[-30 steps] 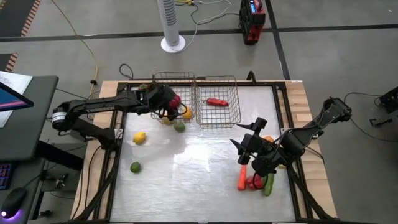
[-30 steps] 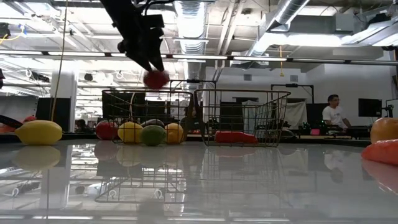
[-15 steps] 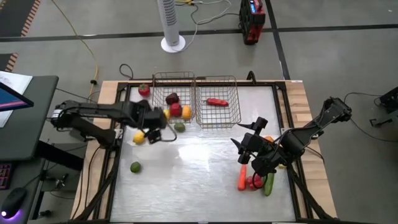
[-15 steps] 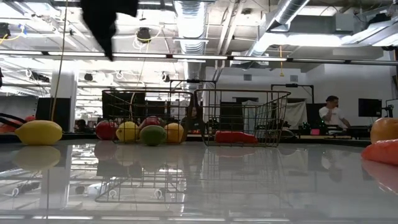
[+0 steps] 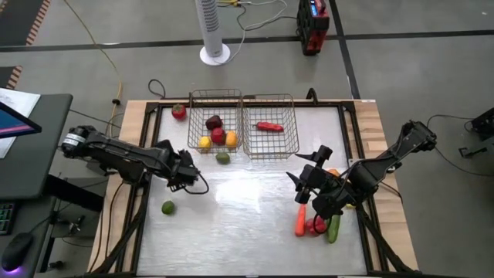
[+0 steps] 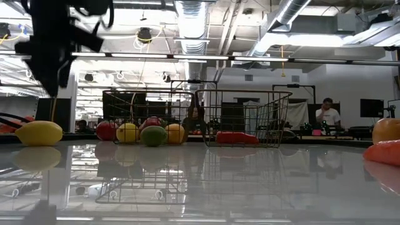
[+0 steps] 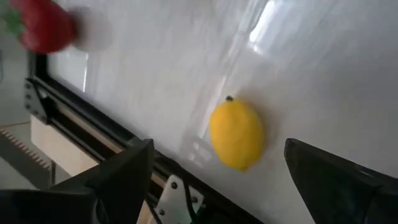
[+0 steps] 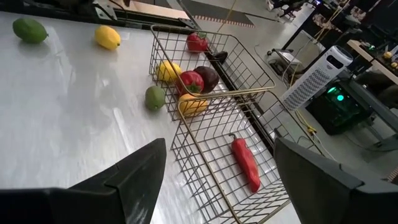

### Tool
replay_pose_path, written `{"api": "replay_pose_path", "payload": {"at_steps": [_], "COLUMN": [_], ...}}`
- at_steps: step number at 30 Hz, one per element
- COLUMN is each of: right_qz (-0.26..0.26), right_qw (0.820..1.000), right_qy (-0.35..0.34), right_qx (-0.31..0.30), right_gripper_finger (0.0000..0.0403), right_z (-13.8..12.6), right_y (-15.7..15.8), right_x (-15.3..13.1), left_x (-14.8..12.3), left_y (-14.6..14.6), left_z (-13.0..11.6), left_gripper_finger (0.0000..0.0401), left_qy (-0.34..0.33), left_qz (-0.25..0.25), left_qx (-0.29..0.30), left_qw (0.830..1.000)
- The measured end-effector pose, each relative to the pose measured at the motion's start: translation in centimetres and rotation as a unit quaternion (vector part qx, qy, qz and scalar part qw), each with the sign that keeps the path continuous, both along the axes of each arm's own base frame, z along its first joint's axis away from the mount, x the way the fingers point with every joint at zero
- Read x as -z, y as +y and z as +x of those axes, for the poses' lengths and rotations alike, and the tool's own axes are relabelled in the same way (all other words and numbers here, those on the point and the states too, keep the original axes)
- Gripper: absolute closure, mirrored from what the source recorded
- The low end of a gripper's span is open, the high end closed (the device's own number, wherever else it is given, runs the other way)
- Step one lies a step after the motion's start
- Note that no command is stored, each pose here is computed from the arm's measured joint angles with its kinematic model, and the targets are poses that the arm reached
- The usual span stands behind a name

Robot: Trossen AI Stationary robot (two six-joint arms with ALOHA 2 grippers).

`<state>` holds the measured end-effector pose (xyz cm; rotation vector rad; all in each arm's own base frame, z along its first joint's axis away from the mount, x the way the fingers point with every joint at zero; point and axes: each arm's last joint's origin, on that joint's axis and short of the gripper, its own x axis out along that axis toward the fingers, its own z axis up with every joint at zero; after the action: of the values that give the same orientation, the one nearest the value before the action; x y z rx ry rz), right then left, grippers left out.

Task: Sort produce into baskets
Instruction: Put the lemon into the left wire basket

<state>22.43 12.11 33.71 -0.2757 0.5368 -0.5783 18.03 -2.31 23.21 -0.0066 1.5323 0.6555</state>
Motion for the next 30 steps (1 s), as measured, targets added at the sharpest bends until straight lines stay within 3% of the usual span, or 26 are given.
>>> {"api": "replay_pose_path", "payload": {"at_steps": [5,12,21,25,30], "right_qz": [0.0,0.0,0.001,0.001,0.001], "right_qw": [1.0,1.0,1.0,1.0,1.0], "right_qy": [0.0,0.0,-0.001,-0.001,-0.001], "right_qx": [0.0,0.0,0.0,0.0,0.001], "right_gripper_finger": [0.0079,0.0079,0.0079,0.0079,0.0079], "right_z": [0.0,0.0,0.0,0.0,0.0], "right_y": [0.0,0.0,0.0,0.0,0.0], "right_x": [0.0,0.0,0.0,0.0,0.0], "left_x": [2.8,5.2,8.0,8.4,8.0], "left_y": [1.3,2.6,2.8,2.7,2.7], "left_z": [-0.6,-1.6,-2.3,-2.6,-2.3], "left_gripper_finger": [0.0055,0.0056,0.0061,0.0098,0.0177], "left_qy": [0.023,0.036,0.017,0.023,0.018], "left_qz": [-0.031,-0.027,-0.085,-0.09,-0.09], "left_qx": [-0.03,-0.059,-0.069,-0.074,-0.074], "left_qw": [0.999,0.997,0.994,0.993,0.993]}}
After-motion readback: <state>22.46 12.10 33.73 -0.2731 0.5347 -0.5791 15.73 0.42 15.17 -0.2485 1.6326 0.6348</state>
